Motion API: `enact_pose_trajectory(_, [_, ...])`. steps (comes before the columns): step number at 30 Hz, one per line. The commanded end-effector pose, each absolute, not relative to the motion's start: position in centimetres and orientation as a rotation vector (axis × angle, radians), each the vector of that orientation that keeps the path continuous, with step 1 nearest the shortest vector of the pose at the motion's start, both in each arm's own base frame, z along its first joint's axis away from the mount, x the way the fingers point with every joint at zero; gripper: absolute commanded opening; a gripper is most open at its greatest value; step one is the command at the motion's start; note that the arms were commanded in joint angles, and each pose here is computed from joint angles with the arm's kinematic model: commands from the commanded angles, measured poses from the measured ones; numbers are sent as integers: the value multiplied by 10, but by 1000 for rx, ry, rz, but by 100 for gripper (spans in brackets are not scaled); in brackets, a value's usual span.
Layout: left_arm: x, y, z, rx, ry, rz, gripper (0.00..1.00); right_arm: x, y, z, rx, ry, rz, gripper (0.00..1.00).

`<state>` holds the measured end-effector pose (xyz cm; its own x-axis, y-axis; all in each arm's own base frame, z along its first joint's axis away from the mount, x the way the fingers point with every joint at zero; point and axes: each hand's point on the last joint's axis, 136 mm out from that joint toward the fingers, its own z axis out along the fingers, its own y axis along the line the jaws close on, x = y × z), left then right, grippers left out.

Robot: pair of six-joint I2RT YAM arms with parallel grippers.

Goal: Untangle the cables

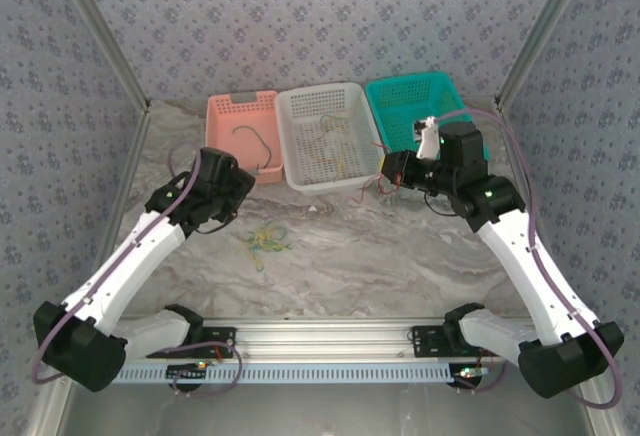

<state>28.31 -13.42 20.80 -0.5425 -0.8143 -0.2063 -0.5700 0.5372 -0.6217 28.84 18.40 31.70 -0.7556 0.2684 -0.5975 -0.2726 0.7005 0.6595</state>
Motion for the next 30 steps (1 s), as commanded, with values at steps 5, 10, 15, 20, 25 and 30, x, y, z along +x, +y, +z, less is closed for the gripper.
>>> enact_pose_trajectory(5, [266,-209,230,-1425,2227,-1067,68,288,205,345,-107,2133,1058,0])
enact_pose_trajectory(10, [261,-243,232,-1662,2127,-1241,79,291,228,354,-109,2098,1111,0])
enact_pose_trajectory(15, [243,-261,214,-1871,2064,-1263,78,282,253,357,-139,2090,1146,0])
enact_pose_trajectory(20, [241,-261,193,-2000,1995,-1236,78,275,271,359,-151,2073,1179,0])
enact_pose_trajectory(25, [251,-246,178,-2066,1864,-1193,77,272,285,369,-143,2040,1241,0])
enact_pose_trajectory(30, [257,-235,157,-2104,1785,-1160,64,265,291,376,-128,2026,1288,0])
